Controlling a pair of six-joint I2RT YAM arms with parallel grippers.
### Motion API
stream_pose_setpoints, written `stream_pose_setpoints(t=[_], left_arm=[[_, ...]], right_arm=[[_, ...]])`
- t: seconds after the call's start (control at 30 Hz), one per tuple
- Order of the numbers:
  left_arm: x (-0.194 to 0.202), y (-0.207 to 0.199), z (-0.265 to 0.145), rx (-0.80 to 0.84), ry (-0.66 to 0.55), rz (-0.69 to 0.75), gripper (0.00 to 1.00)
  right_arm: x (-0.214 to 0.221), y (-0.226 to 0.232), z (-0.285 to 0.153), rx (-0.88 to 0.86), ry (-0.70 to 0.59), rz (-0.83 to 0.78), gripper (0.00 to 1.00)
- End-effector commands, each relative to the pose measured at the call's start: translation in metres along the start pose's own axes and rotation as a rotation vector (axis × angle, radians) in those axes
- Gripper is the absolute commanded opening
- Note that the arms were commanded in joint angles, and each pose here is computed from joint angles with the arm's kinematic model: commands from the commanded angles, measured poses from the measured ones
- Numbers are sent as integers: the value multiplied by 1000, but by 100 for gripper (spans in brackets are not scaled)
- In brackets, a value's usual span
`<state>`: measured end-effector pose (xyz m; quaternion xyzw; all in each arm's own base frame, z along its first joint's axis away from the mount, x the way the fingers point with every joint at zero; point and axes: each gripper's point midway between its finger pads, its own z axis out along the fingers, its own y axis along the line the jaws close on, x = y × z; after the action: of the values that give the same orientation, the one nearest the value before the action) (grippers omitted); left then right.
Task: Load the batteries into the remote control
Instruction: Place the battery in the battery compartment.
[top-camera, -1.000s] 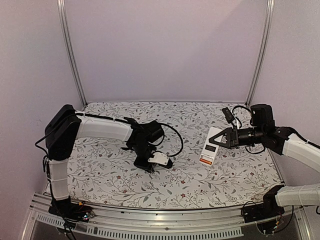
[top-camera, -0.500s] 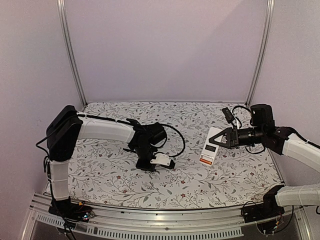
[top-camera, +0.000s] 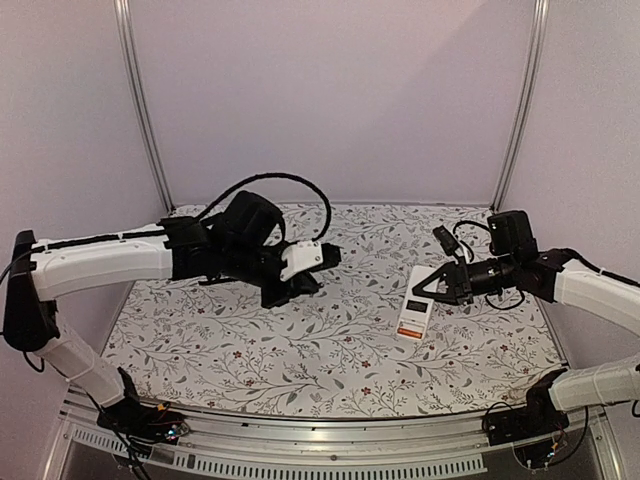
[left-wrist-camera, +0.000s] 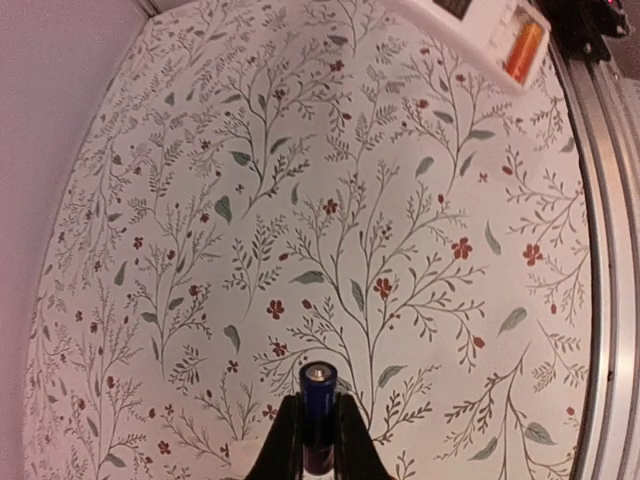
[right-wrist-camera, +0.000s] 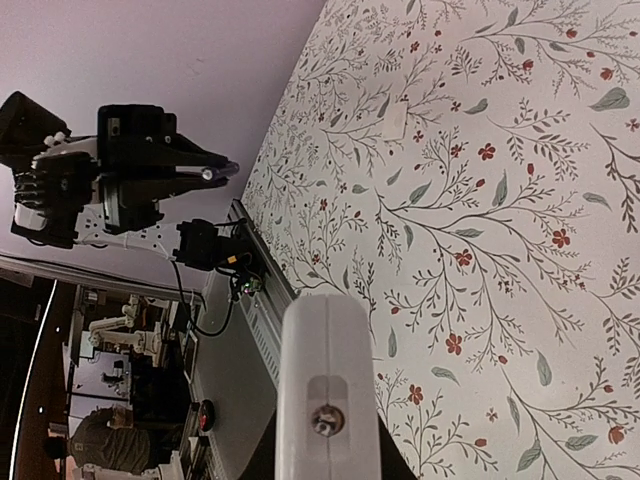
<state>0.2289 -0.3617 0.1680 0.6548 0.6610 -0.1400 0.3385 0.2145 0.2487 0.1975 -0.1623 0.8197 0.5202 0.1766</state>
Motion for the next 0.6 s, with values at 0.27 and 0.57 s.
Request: stream_pose_setpoints(t=[0.27, 0.57], left_arm=[[-100, -13, -69, 76, -442, -224, 0], [-126, -67, -42, 171, -493, -51, 0]], right_arm=[[-6, 33, 30, -105, 115, 8, 0], [-14, 49, 60, -179, 132, 77, 0]])
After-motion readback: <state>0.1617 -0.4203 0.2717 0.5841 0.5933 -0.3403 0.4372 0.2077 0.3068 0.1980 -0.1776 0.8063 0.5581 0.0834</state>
